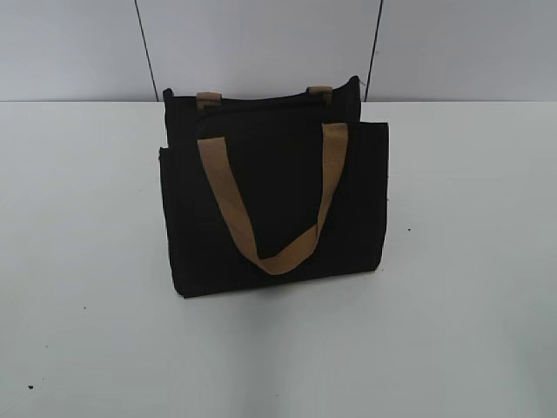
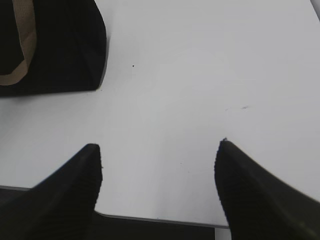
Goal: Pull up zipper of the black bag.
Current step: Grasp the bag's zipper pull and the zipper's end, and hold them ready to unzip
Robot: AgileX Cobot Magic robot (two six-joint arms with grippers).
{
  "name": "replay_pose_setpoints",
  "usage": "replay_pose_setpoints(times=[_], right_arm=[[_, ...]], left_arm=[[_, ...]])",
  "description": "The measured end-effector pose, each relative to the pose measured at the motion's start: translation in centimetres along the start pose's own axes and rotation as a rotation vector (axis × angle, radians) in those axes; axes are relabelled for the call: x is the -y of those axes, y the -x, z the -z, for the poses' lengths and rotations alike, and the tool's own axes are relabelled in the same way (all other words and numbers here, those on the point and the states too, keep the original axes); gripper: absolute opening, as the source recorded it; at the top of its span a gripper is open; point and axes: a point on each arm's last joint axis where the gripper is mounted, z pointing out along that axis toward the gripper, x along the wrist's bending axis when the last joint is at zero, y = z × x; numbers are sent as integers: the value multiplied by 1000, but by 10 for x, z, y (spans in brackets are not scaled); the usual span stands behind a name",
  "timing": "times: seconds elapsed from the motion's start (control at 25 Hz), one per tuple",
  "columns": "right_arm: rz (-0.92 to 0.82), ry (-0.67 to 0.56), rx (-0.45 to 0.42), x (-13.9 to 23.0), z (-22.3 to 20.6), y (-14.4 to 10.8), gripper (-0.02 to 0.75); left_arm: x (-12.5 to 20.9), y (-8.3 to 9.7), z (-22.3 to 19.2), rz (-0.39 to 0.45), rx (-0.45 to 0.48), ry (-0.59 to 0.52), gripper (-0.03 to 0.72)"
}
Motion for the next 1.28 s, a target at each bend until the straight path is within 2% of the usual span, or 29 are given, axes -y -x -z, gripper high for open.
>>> replay_pose_setpoints(times=[0.36, 0.44, 0.56, 0.8, 0.96, 1.04, 1.28], right_arm=[[0, 0, 0, 0, 0, 0, 541], [0, 0, 0, 0, 0, 0, 541], [0, 0, 0, 0, 0, 0, 541], [0, 0, 0, 0, 0, 0, 541], [0, 0, 0, 0, 0, 0, 541], [0, 0, 0, 0, 0, 0, 541], [0, 0, 0, 0, 0, 0, 541]], left_arm=[[-3, 1, -5, -1, -2, -31, 230], [-9, 2, -12, -1, 2, -74, 237], [-29, 6, -25, 0, 9, -80, 241], [-72, 15, -69, 18, 54, 36, 241], [-92, 21, -104, 31, 83, 170, 241], [-91, 24, -125, 29, 99, 233, 241], [-51, 37, -188, -18, 172, 287, 245]])
